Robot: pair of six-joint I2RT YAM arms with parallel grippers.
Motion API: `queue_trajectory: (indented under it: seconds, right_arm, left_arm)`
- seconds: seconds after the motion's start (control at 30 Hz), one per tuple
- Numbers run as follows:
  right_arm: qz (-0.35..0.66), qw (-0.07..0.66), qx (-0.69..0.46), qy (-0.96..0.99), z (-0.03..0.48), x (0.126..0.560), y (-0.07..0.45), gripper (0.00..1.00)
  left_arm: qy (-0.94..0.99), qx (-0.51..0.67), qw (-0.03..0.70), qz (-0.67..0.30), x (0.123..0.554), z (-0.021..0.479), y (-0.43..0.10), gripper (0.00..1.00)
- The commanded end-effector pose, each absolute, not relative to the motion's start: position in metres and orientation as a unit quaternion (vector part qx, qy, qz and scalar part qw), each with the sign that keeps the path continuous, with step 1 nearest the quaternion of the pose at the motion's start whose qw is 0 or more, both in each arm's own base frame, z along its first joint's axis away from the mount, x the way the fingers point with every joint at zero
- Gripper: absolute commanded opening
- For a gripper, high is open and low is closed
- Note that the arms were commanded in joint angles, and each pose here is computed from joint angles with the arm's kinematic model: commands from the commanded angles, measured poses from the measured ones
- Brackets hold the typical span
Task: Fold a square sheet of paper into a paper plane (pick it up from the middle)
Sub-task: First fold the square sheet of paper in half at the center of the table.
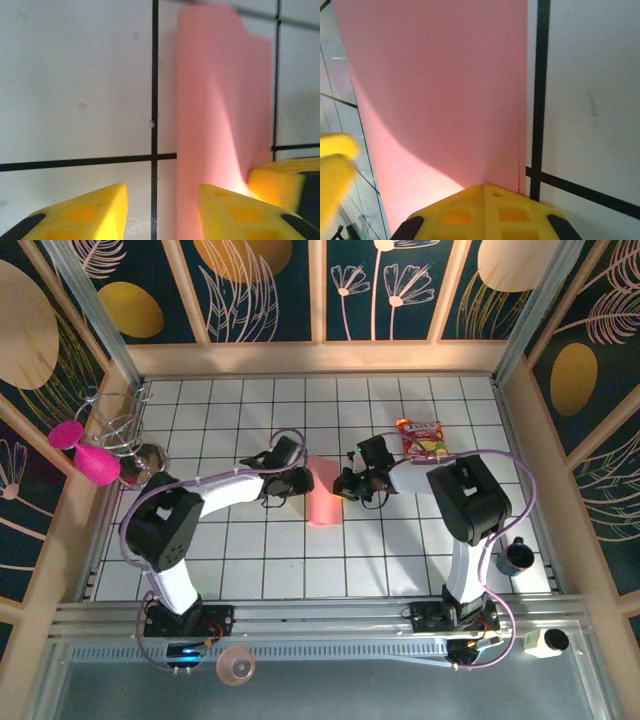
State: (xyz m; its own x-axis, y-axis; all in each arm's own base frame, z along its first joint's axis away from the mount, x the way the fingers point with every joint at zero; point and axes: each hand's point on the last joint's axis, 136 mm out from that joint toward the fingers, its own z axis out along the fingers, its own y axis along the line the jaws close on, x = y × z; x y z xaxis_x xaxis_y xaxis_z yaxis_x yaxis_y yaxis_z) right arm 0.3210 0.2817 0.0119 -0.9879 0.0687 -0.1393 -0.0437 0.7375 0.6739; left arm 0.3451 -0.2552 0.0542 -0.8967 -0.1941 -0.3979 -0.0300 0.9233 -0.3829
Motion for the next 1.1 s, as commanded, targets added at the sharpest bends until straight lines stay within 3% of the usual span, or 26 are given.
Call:
queue_trajectory:
  seconds: [0.0, 0.13, 0.23, 0.63, 1.07]
  right_arm:
    - [0.228, -0.006, 0.036, 0.973, -0.068, 0.273, 0.231, 0.04]
    - [0.233, -0.007, 0.032, 0.972, -0.068, 0.272, 0.230, 0.03]
    - [0.234, -0.011, 0.031, 0.972, -0.070, 0.270, 0.230, 0.02]
    - [0.226, -0.017, 0.035, 0.973, -0.075, 0.265, 0.225, 0.01]
    - [0.218, -0.015, 0.037, 0.975, -0.077, 0.265, 0.221, 0.00]
  left_arm:
    - [0.933, -0.054, 0.281, -0.221, 0.359, 0.104, -0.255, 0.41]
    - [0.911, -0.017, 0.239, -0.335, 0.346, 0.115, -0.297, 0.36]
    - [0.906, -0.004, 0.212, -0.367, 0.338, 0.109, -0.317, 0.32]
    - [0.943, 0.002, 0.128, -0.307, 0.323, 0.047, -0.324, 0.18]
    - [0.965, 0.031, 0.104, -0.239, 0.325, 0.017, -0.321, 0.10]
